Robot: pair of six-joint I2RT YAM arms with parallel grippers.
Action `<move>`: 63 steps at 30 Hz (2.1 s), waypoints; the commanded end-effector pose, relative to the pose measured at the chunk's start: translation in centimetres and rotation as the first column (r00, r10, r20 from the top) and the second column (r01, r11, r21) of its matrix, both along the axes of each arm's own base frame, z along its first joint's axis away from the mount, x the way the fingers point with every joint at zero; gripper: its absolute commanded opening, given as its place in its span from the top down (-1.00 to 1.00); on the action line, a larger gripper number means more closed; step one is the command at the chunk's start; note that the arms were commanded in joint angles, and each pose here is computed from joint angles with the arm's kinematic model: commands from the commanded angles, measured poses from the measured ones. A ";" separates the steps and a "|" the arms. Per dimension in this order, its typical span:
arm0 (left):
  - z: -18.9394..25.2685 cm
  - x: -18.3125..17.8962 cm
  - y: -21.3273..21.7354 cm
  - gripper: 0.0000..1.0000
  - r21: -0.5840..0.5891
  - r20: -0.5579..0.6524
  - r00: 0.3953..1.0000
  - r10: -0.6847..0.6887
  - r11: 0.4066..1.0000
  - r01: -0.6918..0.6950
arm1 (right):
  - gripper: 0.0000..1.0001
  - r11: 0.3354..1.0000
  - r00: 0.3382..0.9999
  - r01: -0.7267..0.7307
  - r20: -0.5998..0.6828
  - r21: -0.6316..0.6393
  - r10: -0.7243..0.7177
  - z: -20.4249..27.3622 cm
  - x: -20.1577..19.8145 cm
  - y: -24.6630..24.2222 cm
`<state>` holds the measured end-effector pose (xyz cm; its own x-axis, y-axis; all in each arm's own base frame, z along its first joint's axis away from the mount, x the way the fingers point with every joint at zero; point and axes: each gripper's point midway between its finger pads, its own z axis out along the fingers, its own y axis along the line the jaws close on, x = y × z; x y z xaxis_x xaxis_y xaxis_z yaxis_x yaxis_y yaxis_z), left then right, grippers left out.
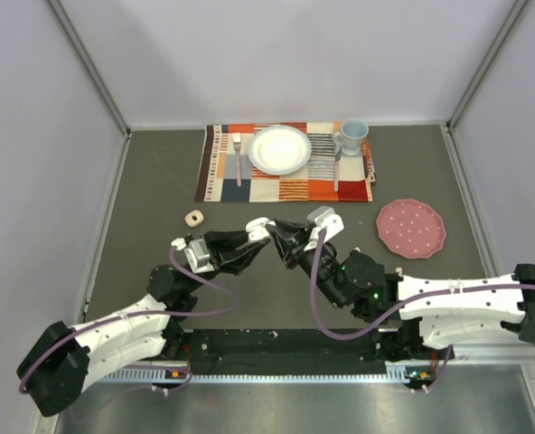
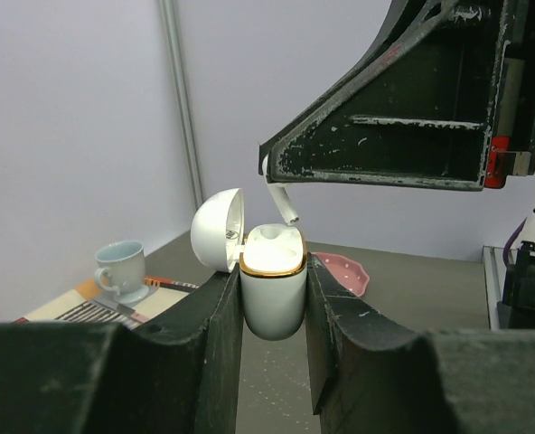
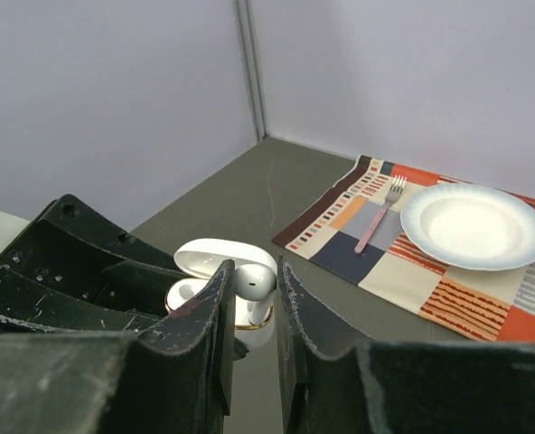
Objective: Insert the wireless bluetooth earbuds into the charging case
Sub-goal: Insert the right earbud into the right side groove of the charging case.
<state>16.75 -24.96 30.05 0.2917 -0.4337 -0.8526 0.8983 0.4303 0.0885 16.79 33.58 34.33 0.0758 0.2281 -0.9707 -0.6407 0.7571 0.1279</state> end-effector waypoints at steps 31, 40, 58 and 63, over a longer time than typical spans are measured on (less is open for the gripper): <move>1.9 -1.0 1.0 1.00 -0.067 0.062 0.998 0.006 0.998 -0.002 | 1.00 0.996 0.996 0.016 0.087 -0.084 -0.008 -1.1 -0.1 0.7; 1.9 -0.8 1.5 1.00 -0.082 0.055 0.998 0.029 0.996 -0.025 | 1.00 0.985 0.989 -0.058 0.124 -0.161 0.078 -2.4 -1.0 1.7; 2.0 -0.8 1.8 1.00 -0.091 0.055 0.998 0.042 0.995 -0.037 | 1.00 0.958 0.971 0.012 0.231 -0.287 0.057 -3.8 -0.4 0.9; 2.0 -0.8 1.8 1.00 -0.090 0.057 0.997 0.043 0.995 -0.038 | 0.93 0.947 0.974 -0.002 0.214 -0.322 0.075 -4.2 -0.5 1.2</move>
<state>16.69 -24.54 28.10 0.2577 -0.4074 -0.8761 0.8953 0.4416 0.0580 16.33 34.92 30.54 0.2922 -0.0319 -0.9558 -0.6645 0.7120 -0.2270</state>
